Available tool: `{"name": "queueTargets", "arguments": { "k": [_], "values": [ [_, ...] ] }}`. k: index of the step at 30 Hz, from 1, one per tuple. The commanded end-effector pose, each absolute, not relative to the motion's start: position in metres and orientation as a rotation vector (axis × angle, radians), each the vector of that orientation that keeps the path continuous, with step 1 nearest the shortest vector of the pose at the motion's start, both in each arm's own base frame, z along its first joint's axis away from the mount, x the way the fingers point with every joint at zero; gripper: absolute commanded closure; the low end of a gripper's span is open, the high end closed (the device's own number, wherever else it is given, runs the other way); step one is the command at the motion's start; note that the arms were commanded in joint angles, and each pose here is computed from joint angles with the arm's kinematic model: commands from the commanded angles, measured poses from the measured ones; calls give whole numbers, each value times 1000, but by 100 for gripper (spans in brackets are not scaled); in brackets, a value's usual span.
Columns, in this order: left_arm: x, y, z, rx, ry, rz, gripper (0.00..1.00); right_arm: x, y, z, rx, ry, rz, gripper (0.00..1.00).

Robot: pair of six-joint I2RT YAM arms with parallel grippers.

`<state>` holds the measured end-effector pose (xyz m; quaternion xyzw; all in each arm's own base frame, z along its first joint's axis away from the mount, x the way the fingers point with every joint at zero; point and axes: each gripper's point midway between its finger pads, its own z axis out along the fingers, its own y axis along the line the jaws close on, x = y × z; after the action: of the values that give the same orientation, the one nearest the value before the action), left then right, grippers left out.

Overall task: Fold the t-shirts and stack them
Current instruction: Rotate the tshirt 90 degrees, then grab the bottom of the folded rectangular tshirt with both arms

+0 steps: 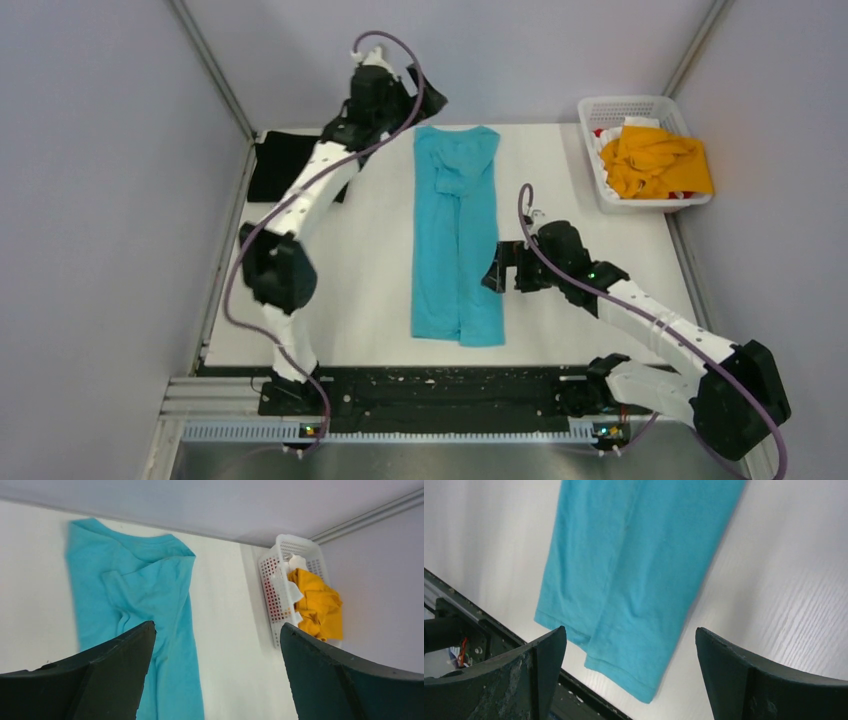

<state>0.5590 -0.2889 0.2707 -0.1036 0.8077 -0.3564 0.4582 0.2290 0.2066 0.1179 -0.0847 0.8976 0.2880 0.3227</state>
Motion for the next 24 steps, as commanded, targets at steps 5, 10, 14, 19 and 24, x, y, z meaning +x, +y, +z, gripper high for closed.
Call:
{"name": "queueTargets", "arguments": {
  "k": [5,10,14,19,24],
  "values": [
    [375,-187,256,-220,2129,-606,1,201,190,83,-171,2475,744,1],
    [284,-169,187,-295,2270,-643,1,189,189,75,-146,2540,755,1],
    [220,-169,136,-318,2452,-707,1,176,193,71,-156,2584,762,1],
    [173,-172,104,-326,2573,-773,1,158,203,62,-140,2627,765,1],
    [152,-173,81,-317,2656,-796,5,149,207,57,-77,2652,795,1]
  ]
}}
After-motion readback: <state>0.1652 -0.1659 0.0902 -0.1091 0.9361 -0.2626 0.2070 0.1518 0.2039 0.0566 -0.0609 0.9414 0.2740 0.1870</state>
